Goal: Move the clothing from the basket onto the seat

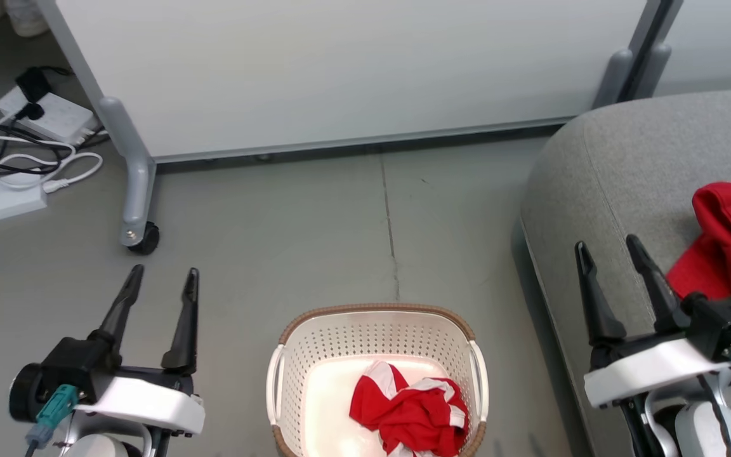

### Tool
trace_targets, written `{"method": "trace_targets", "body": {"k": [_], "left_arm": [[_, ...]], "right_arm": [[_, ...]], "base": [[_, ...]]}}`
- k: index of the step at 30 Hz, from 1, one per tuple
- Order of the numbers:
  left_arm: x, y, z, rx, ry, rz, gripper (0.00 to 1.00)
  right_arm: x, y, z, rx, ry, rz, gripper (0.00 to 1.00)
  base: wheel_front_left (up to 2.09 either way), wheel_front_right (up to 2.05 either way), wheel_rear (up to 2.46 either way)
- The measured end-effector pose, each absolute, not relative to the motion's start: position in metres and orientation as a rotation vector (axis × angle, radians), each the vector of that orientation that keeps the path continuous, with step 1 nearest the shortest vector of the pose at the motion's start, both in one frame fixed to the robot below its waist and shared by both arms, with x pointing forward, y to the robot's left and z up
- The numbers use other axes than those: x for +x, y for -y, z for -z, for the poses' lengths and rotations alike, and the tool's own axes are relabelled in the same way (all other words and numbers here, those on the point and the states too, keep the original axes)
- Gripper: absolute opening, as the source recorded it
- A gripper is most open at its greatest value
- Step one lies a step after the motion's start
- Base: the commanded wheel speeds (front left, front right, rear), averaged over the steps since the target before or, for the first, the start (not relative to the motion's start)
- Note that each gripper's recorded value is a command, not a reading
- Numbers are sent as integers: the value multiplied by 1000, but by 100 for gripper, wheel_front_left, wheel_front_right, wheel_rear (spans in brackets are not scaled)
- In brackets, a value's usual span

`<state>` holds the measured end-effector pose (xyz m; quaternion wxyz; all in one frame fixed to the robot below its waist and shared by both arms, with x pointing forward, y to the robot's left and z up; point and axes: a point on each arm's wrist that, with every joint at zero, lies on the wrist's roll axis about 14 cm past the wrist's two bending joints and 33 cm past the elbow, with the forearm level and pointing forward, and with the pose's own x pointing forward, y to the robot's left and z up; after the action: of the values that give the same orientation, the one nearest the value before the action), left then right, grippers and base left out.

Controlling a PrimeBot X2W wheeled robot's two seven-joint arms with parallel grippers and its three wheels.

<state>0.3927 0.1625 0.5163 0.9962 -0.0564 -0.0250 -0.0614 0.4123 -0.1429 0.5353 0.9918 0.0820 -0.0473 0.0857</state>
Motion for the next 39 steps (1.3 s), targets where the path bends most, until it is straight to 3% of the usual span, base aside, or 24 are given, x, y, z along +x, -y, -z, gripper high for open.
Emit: {"method": "trace_targets", "body": {"k": [14, 39], "left_arm": [[357, -232, -544, -112, 148, -110, 100], [332, -203, -501, -83, 37, 5, 100]], "right_arm": [[385, 135, -540, 171, 86, -198, 100], [363, 156, -524, 169, 33, -136, 100]], "base": [[0, 0, 0], [0, 0, 0]]}}
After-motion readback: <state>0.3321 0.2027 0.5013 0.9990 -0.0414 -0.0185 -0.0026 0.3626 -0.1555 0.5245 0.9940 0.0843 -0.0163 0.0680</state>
